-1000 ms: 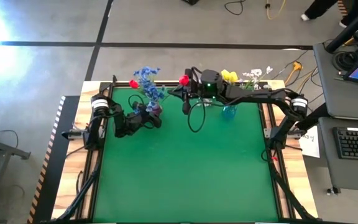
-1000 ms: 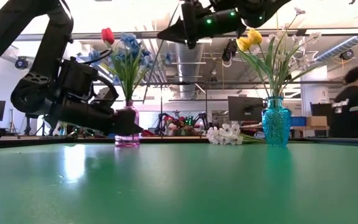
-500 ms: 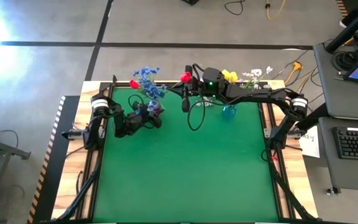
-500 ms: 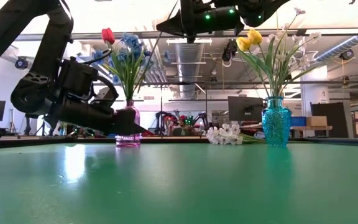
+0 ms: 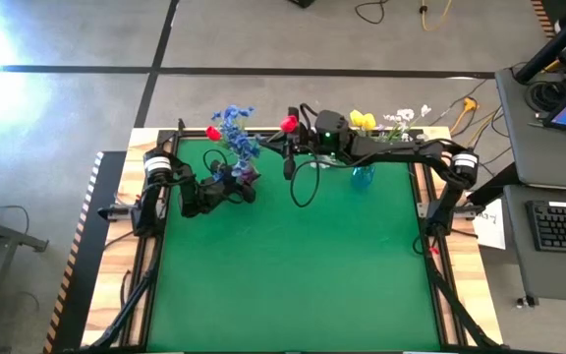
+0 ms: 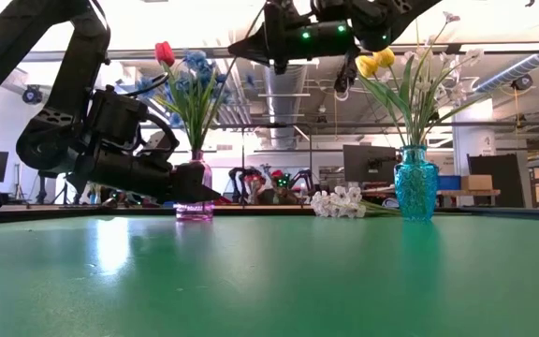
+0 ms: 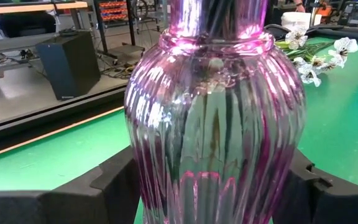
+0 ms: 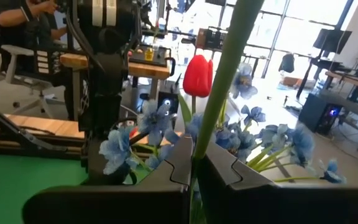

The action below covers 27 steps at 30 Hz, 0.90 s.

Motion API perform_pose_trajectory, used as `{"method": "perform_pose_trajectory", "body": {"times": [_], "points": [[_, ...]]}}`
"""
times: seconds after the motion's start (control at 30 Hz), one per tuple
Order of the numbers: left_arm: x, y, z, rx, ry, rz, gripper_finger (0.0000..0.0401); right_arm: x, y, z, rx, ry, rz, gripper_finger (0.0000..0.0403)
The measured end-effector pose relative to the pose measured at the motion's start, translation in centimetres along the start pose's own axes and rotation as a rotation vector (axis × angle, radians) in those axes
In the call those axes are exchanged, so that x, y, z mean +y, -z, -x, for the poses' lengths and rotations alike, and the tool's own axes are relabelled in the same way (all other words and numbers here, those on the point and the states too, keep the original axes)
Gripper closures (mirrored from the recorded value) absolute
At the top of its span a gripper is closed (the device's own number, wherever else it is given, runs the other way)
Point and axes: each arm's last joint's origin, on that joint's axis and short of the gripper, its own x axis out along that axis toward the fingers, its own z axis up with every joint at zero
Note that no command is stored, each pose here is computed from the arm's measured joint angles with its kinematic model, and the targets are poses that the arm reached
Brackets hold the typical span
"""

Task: Sort flowers into vase by color
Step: Put the red tulip into the purple vase

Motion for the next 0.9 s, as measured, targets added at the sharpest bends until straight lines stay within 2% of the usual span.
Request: {"method": "perform_pose_trajectory", "body": {"times": [0.47,0.9], "points": [[-0.1,0.1,0.0,0.004,0.024,-0.001,0.0151,0.0,0.2,0.0,0.017,-0.004,-0.007,0.0394],[-0.1,0.1,0.0,0.007,0.050,-0.003,0.0151,0.2,1.9,-1.0,0.026,-0.034,0.003,0.0394]]}}
